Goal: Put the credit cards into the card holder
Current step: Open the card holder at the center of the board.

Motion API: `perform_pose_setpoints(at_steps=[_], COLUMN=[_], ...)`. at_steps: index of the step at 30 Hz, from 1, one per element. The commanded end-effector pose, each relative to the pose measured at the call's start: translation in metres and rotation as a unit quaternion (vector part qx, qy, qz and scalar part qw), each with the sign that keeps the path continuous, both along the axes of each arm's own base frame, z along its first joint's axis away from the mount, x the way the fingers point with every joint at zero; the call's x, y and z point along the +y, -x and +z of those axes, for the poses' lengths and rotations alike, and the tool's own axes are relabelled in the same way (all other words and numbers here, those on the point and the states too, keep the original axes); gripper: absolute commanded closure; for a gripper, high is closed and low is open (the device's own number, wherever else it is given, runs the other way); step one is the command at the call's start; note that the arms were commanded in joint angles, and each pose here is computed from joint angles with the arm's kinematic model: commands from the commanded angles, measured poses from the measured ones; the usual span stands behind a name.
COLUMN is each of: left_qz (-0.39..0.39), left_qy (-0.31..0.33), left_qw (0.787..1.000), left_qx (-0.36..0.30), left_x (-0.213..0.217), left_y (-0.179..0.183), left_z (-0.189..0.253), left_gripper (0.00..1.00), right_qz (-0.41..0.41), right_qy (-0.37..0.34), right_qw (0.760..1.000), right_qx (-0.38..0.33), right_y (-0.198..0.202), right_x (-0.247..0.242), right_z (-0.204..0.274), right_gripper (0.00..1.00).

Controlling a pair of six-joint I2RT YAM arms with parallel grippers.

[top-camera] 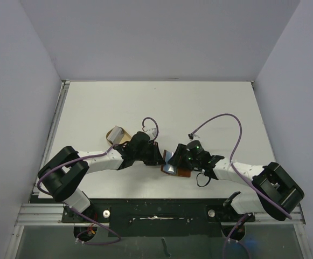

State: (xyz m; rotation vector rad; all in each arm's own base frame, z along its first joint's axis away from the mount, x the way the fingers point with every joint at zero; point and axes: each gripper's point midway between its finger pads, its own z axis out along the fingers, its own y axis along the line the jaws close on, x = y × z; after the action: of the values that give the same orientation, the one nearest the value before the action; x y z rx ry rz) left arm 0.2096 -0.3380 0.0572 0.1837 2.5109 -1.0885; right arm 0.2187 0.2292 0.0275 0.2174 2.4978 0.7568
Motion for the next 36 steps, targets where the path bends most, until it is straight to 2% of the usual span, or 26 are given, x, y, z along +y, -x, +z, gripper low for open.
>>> perform_pose_setpoints(at_steps=[1, 8, 11, 14, 17, 19, 22, 31, 36], left_qz=[-0.013, -0.007, -0.011, -0.012, -0.009, -0.005, -0.003, 0.009, 0.018], left_qy=[0.027, 0.011, 0.019, 0.028, 0.032, 0.031, 0.022, 0.019, 0.006], left_qw=[0.999, 1.000, 0.999, 0.999, 0.999, 0.999, 0.999, 0.999, 0.999], left_qx=[-0.028, -0.023, -0.026, -0.025, -0.026, -0.025, -0.025, -0.036, -0.037], left_x=[-0.015, -0.008, -0.013, -0.018, -0.020, -0.019, -0.015, -0.009, -0.005], left_y=[-0.009, -0.006, -0.005, -0.007, -0.008, -0.008, -0.008, -0.010, -0.011], left_z=[0.024, 0.014, 0.015, 0.014, 0.013, 0.010, 0.006, 0.025, 0.038], left_gripper=[1.00, 0.99, 0.83, 0.77, 0.77, 0.80, 0.99, 1.00, 1.00], right_qz=[-0.015, -0.017, -0.016, -0.009, -0.008, -0.008, -0.012, -0.033, -0.054], right_qy=[0.037, 0.033, 0.026, 0.026, 0.032, 0.036, 0.038, 0.077, 0.098], right_qw=[0.999, 0.999, 1.000, 1.000, 0.999, 0.999, 0.999, 0.996, 0.994], right_qx=[0.014, 0.010, 0.003, 0.002, 0.005, 0.008, 0.009, 0.010, -0.005], right_y=[0.009, 0.012, 0.011, 0.009, 0.010, 0.012, 0.014, 0.016, 0.014], right_x=[-0.019, -0.020, -0.018, -0.015, -0.017, -0.019, -0.022, -0.041, -0.055], right_z=[-0.014, -0.011, -0.010, -0.008, -0.011, -0.013, -0.014, -0.004, 0.022], right_gripper=[0.46, 0.46, 0.46, 0.46, 0.46, 0.46, 0.46, 0.46, 0.46])
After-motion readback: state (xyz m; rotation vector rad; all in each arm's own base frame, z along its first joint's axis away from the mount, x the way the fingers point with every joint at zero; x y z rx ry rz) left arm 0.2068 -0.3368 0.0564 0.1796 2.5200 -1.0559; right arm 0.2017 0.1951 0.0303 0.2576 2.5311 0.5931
